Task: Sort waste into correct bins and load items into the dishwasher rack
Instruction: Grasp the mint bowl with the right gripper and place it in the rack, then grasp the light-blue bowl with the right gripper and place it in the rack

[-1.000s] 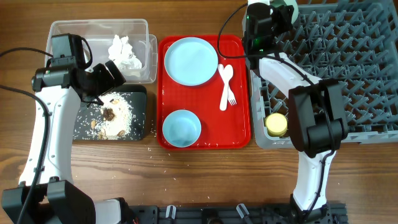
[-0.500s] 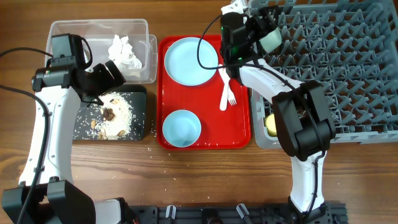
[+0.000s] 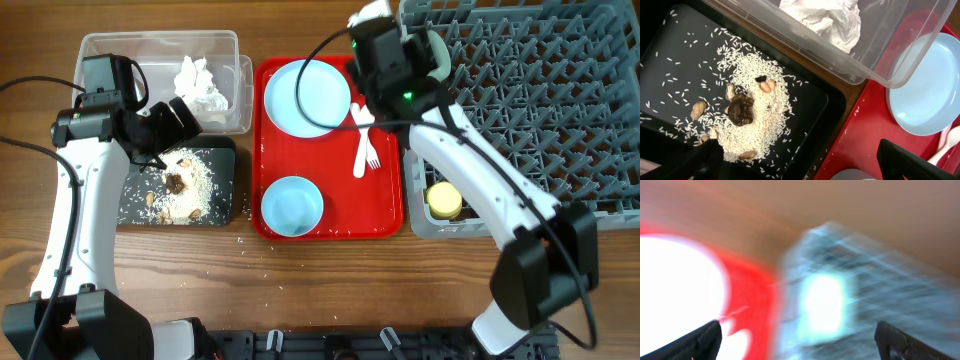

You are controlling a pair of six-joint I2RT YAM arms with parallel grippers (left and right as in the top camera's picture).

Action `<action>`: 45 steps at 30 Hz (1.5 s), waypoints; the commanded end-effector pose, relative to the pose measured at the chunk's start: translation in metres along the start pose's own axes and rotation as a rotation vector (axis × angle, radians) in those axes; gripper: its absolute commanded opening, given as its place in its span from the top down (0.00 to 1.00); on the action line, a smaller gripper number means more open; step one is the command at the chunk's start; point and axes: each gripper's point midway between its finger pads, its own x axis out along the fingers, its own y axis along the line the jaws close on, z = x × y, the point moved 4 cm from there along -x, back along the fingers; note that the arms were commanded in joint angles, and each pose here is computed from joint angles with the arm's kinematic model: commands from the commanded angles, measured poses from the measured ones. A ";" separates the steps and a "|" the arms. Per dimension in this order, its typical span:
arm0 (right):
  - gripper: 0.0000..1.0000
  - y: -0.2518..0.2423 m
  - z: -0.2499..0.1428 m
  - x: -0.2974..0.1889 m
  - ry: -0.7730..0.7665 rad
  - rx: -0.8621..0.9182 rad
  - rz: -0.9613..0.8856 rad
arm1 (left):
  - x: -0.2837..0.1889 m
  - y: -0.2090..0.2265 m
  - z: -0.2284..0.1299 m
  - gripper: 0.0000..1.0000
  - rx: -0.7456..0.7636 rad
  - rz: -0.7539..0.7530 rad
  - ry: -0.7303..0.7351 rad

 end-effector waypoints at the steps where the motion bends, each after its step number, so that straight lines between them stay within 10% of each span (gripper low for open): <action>1: 0.01 0.085 -0.023 -0.032 0.228 0.430 0.637 | -0.003 0.001 0.004 0.00 0.000 0.002 -0.016; 9: 0.28 0.136 -0.145 -0.011 0.567 0.514 0.538 | -0.003 0.001 0.004 0.00 0.000 0.002 -0.016; 20: 0.65 0.168 -0.167 -0.009 0.671 0.496 0.651 | -0.003 0.001 0.004 0.00 0.000 0.002 -0.016; 23: 0.96 0.168 -0.168 -0.009 0.674 0.501 0.650 | -0.003 0.001 0.004 0.00 0.000 0.002 -0.016; 26: 0.96 0.160 -0.158 -0.011 0.652 0.507 0.626 | -0.003 0.001 0.004 0.00 0.000 0.002 -0.016; 37: 0.96 -0.127 -0.068 -0.099 0.096 0.393 -0.659 | -0.003 0.001 0.004 0.00 0.000 0.002 -0.016; 45: 0.96 -0.148 -0.051 -0.051 0.237 -0.104 -1.045 | -0.003 0.001 0.004 0.00 0.000 0.002 -0.016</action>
